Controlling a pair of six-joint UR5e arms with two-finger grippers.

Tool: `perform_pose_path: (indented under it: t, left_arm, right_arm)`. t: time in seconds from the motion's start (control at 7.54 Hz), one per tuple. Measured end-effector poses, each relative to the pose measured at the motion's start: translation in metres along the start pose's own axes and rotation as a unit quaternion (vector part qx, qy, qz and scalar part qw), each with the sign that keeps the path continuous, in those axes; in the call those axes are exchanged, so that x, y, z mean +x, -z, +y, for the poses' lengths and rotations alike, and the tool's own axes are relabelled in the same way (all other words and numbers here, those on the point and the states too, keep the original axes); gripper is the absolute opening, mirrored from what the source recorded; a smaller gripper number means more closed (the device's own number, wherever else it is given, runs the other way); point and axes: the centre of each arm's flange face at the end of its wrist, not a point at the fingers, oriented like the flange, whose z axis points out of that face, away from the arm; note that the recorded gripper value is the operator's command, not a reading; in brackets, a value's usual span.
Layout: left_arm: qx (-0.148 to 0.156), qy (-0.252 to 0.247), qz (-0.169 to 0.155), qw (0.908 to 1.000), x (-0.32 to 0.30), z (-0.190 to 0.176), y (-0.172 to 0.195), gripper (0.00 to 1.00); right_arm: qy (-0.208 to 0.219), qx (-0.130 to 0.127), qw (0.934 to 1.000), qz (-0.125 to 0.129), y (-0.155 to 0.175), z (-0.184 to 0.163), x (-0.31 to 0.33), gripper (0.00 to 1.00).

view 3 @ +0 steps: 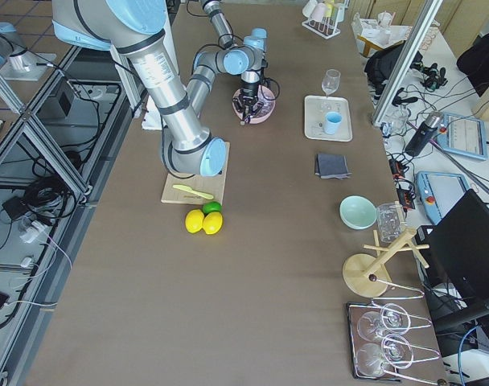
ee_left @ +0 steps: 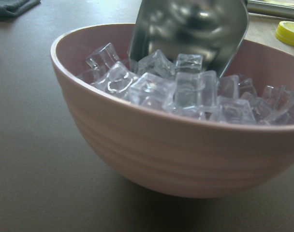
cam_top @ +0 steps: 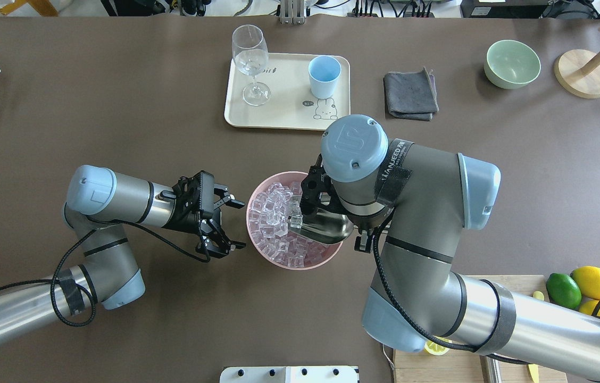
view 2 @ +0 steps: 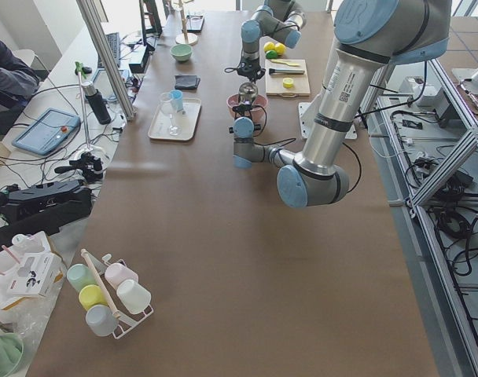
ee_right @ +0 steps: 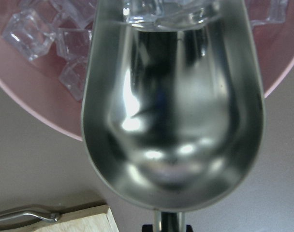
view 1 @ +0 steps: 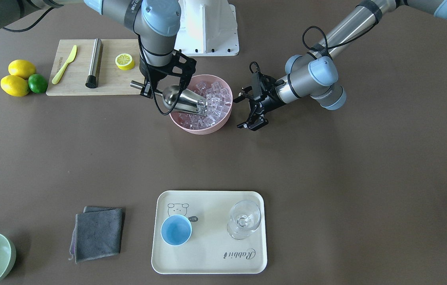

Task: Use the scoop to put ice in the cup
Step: 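Drag the scoop through the ice cubes with the right gripper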

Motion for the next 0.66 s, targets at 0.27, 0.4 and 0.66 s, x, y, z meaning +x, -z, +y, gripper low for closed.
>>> perform_pose_path:
  t: [0.27, 0.4, 0.66]
  left_arm:
    - [-0.006, 0.003, -0.001, 1.0000, -0.0078, -0.0063, 0.0014, 0.98]
    - [-0.010, 0.005, -0.001, 0.9999, -0.0093, -0.0088, 0.0000, 0.98]
    - [-0.014, 0.008, -0.001, 0.9999, -0.0106, -0.0107, -0.0018, 0.98]
  right_arm:
    - [-0.013, 0.016, 0.9998, 0.000, -0.0047, 0.0016, 0.0006, 0.00]
    - [-0.017, 0.027, 0.9995, -0.004, -0.0053, 0.0013, -0.0003, 0.00]
    - [-0.030, 0.057, 0.9978, -0.015, -0.0043, 0.0015, -0.0034, 0.00]
